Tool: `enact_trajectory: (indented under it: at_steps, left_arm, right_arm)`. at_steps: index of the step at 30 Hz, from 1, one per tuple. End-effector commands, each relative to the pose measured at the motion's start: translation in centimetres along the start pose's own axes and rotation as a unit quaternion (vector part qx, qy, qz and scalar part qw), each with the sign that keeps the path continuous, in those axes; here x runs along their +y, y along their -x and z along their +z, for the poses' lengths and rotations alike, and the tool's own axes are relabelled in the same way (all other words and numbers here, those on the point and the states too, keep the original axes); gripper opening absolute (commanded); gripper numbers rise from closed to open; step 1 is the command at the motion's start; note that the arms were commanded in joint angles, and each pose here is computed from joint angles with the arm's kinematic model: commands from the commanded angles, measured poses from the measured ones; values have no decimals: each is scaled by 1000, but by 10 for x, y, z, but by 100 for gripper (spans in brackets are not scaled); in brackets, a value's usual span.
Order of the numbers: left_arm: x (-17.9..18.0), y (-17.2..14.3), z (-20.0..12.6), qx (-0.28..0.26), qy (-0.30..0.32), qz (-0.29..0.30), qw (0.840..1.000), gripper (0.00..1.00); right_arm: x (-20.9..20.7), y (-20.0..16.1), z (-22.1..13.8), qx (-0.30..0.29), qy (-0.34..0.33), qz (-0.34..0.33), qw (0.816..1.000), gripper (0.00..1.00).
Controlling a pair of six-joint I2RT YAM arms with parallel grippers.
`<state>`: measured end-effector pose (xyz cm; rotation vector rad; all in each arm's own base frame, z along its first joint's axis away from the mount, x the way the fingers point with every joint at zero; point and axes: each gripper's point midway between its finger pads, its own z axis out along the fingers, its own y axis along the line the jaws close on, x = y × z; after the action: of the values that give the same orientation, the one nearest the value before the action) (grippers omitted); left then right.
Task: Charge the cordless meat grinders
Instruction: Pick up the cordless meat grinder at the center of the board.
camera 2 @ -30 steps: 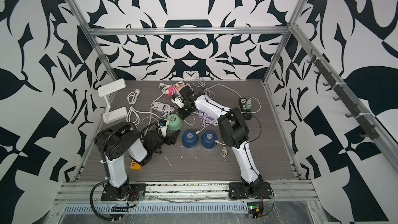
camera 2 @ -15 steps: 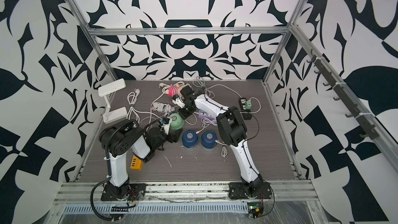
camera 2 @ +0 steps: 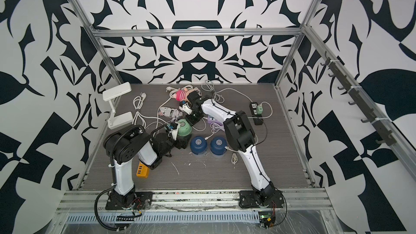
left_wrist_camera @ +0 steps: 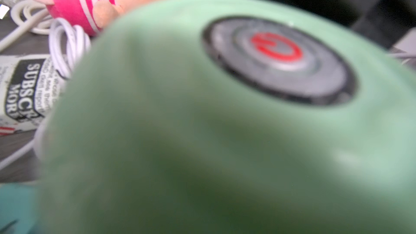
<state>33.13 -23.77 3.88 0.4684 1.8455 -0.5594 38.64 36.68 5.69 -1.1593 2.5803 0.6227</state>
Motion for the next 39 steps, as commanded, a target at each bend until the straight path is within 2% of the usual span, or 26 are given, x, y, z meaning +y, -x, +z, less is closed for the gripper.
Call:
enact_trajectory:
  at_steps: [1,10,17,25,39]
  left_arm:
    - [2,12,-9,-23,6,-10,1000,100]
    - [8,21,-10,-37,26,-6,999,99]
    - [4,32,-7,-50,18,15,998,99]
    - [6,25,1,-43,22,16,999,100]
    - [9,25,3,-43,28,18,999,84]
  right_arm:
    - [20,12,-13,-14,22,-14,1000,0]
    - [21,11,-10,-10,28,-11,999,0]
    - [21,8,-10,-5,30,-10,1000,0]
    - [23,3,-7,4,32,-9,999,0]
    - [36,-1,-6,3,53,-2,999,0]
